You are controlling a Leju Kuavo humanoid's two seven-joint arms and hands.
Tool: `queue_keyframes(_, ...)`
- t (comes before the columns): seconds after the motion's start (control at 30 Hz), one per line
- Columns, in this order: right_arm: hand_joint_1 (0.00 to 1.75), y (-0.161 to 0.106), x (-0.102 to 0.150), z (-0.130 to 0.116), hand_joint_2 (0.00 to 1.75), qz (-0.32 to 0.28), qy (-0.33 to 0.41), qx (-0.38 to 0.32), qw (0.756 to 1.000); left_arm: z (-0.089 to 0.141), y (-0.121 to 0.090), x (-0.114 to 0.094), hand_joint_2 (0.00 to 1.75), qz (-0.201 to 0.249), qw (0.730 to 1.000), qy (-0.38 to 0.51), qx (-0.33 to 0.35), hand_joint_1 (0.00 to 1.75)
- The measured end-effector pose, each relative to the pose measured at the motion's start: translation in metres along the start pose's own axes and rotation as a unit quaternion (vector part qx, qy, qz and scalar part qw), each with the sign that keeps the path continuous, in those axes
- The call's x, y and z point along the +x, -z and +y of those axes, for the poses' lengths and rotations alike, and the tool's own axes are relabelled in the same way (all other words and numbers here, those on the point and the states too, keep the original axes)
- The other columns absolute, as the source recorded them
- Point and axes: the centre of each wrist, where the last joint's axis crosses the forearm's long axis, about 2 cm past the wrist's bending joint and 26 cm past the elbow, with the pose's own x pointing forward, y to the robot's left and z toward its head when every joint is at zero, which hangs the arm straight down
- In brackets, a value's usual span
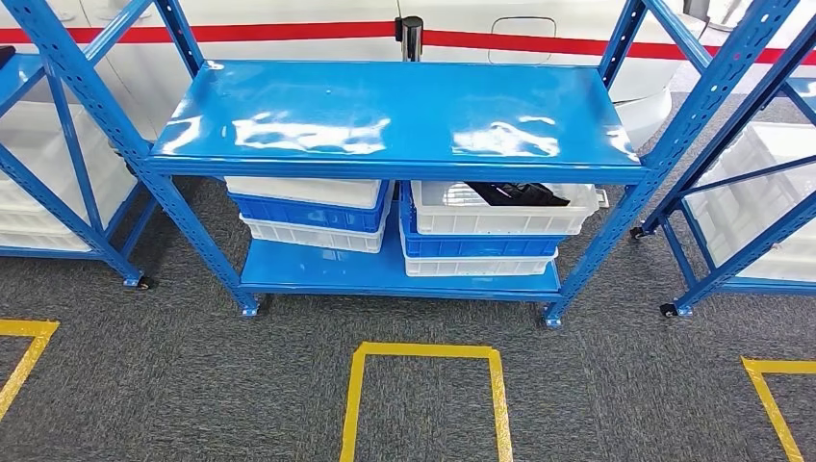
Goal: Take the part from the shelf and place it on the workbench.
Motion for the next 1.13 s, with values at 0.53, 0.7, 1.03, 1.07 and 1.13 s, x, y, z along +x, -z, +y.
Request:
queue_keyframes(0.53,0.0,0.0,-0.019,-0.014,0.0,-0.042,0.044,0.079,0.995,0.005,-0.004,-0.015,0.0,0.014,0.994,0.071,-0.085,0.0)
queue_keyframes(0.7,0.0,0.0,-0.021,-0.016,0.0,-0.049,0.047,0.088,0.994,0.004,-0.005,-0.018,0.0,0.016,0.992,0.084,-0.097,0.0)
queue_keyframes(1.03,0.0,0.0,-0.021,-0.017,0.0,-0.052,0.046,0.088,0.994,0.004,-0.006,-0.019,0.0,0.015,0.989,0.102,-0.102,0.0)
queue_keyframes(1.07,0.0,0.0,-0.021,-0.017,0.44,-0.052,0.046,0.088,0.994,0.004,-0.006,-0.019,0.0,0.015,0.989,0.103,-0.102,0.0)
queue_keyframes(1.13,0.0,0.0,-0.021,-0.017,1.16,-0.053,0.046,0.088,0.994,0.004,-0.006,-0.019,0.0,0.015,0.989,0.104,-0.103,0.0)
